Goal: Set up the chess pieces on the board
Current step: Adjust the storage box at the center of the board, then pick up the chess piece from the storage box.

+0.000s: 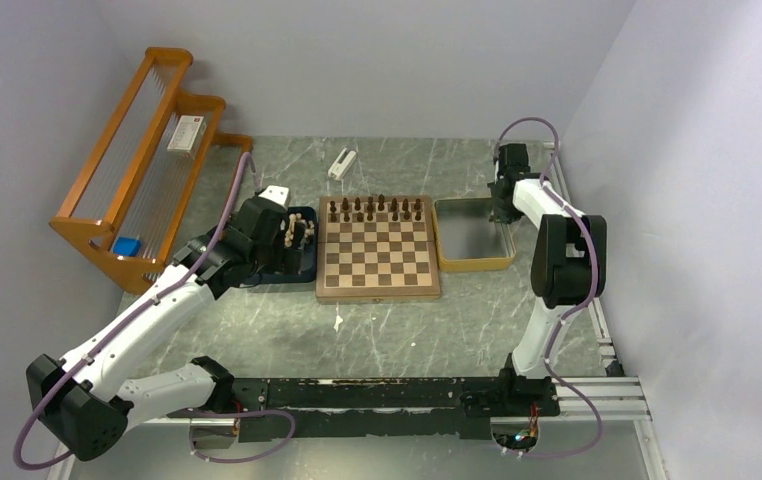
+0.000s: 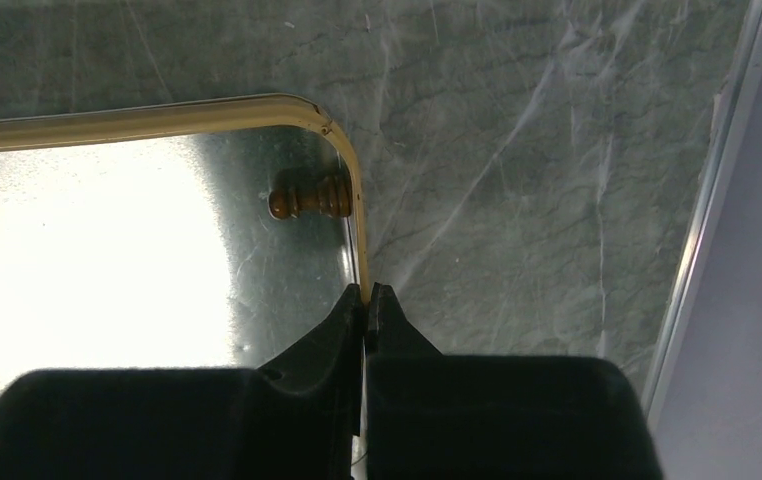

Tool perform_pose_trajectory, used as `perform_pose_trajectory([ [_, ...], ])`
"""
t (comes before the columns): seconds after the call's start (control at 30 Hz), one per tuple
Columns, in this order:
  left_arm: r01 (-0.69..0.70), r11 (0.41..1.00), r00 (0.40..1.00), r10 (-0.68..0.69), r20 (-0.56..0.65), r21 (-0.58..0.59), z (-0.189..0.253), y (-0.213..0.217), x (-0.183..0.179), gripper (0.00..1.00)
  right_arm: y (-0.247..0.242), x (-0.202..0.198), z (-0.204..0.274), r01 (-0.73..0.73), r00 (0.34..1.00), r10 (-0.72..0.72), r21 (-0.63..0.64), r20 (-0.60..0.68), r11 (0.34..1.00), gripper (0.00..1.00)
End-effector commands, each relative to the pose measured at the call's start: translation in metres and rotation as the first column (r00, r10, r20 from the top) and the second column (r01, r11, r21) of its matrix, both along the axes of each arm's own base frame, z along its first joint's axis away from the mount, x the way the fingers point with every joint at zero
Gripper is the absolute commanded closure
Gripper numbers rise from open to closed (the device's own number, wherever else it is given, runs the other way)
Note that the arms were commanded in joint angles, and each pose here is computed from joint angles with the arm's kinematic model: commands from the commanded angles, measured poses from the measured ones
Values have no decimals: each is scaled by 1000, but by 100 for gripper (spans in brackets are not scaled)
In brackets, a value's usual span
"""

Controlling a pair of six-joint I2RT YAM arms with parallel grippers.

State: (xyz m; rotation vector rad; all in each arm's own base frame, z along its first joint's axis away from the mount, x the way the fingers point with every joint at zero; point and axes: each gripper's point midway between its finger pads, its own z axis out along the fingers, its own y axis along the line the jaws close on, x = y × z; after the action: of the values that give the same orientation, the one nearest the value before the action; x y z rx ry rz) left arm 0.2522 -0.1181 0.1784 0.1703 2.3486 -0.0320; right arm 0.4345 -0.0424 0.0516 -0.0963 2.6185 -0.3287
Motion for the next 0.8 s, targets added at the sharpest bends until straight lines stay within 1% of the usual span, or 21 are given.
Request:
perform_pose_trajectory([
  [0.0,1,1000,1000,-1,22,2,6,3,2,1,7,17,9,44,998,-45,18,49,999,93],
  [0.17,9,1000,999,-9,47,5,11,2,6,1,7,20,21,66,996,-67,20,61,998,68],
  [0.23,9,1000,999,-9,46,9,11,3,6,1,6,20,30,62,995,-63,16,77,998,62],
  [0.33,12,1000,999,-13,43,6,8,3,4,1,5,21,46,43,994,-43,2,97,999,60],
  [0.43,13,1000,999,-12,50,-9,8,2,2,1,9,21,60,-16,992,18,-19,123,1000,60],
  [0.5,23,1000,998,-22,54,-19,9,0,2,1,18,22,65,-85,986,88,-30,138,996,61],
  [0.53,34,999,998,-33,56,-24,10,-1,2,1,22,22,67,-121,982,127,-49,137,991,61],
  [0.6,57,998,996,-55,64,-25,12,-4,4,1,29,19,65,-189,973,203,-135,106,973,62],
  [0.67,63,998,995,-61,75,-15,17,-4,5,1,39,14,60,-280,953,300,-240,51,930,62],
  [0.7,60,998,995,-58,81,-12,20,-3,6,1,47,13,58,-345,931,365,-288,15,893,63],
  [0.77,64,998,994,-62,91,-20,25,-4,7,1,53,9,52,-435,892,449,-382,-59,815,64],
])
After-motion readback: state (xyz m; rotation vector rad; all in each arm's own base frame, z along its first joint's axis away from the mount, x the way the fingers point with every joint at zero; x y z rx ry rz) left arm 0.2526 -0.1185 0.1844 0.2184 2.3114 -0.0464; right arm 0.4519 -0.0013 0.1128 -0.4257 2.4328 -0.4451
